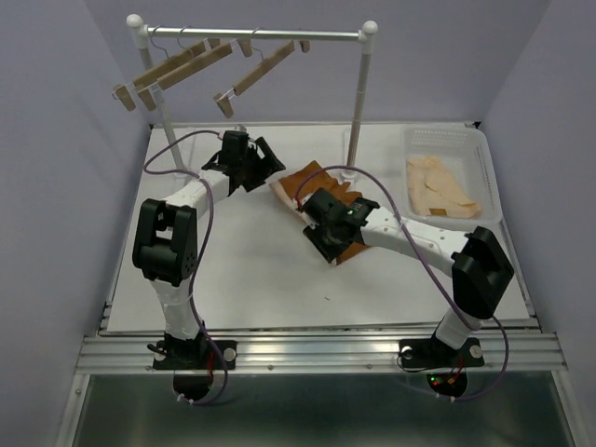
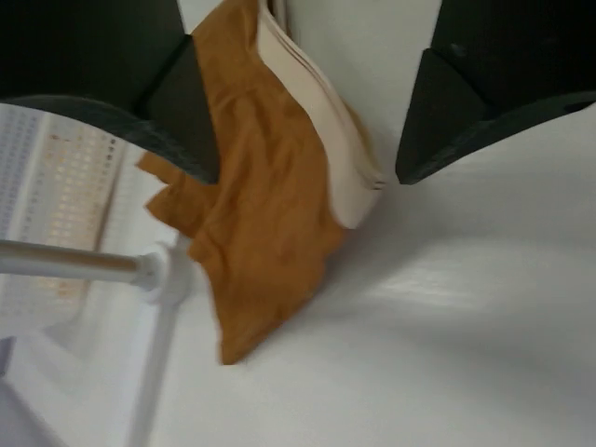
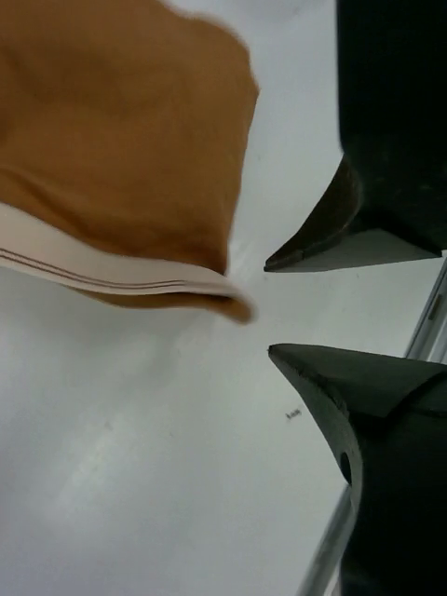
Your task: Clip the underwear to the hanger
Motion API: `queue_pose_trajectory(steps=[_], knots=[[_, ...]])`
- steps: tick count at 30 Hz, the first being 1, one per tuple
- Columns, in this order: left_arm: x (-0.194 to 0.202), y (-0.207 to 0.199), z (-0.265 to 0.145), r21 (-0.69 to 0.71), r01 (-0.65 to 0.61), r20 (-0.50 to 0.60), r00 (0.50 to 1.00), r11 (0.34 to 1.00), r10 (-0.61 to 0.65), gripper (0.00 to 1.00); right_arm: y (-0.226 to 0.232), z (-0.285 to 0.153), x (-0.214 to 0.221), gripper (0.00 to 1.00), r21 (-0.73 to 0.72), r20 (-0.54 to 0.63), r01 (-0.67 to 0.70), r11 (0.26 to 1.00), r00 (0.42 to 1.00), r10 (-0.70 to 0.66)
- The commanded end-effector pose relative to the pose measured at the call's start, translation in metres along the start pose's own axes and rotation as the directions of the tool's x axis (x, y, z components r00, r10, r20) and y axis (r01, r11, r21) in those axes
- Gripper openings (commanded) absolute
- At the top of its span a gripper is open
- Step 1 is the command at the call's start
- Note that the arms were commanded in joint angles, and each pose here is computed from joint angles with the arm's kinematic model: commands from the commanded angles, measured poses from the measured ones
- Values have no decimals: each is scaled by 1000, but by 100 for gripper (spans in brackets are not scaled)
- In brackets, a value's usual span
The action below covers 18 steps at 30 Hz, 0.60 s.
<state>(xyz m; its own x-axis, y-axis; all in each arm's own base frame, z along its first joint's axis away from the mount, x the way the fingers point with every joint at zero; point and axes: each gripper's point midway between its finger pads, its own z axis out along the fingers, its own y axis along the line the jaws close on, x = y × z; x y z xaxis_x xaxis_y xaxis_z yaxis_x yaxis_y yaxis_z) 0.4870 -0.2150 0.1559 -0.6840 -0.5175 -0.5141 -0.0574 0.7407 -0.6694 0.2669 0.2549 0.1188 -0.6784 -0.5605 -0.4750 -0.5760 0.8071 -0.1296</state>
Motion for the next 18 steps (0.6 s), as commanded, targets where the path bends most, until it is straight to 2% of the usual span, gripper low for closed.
queue_pose_trajectory(steps=[1,5,6,10,12,13,16,18], knots=[[-17,17,-29,-50,-10,106,994,999,15,99,79,-22,-8,51,-343,33,71,937,997,-64],[-28,25,-51,-95,-6,173,985,995,23,99,83,-38,-31,85,-372,121,87,924,992,-44],[-32,23,-58,-100,-7,192,981,995,26,99,82,-43,-36,100,-371,136,72,926,990,-23],[-32,23,-65,-111,-10,209,977,994,33,99,79,-43,-41,100,-349,145,20,937,989,33],[-28,24,-64,-115,-16,197,980,993,39,99,60,-31,-39,100,-287,112,-80,955,987,117],[-14,18,-57,-104,-41,156,986,994,57,99,20,-10,-33,100,-225,61,-241,944,963,261],[-2,15,-49,-100,-63,124,989,993,75,99,-3,5,-16,100,-140,34,-316,939,946,323],[15,7,-38,-88,-87,83,992,992,95,99,-16,15,-10,100,-85,49,-287,954,955,292]])
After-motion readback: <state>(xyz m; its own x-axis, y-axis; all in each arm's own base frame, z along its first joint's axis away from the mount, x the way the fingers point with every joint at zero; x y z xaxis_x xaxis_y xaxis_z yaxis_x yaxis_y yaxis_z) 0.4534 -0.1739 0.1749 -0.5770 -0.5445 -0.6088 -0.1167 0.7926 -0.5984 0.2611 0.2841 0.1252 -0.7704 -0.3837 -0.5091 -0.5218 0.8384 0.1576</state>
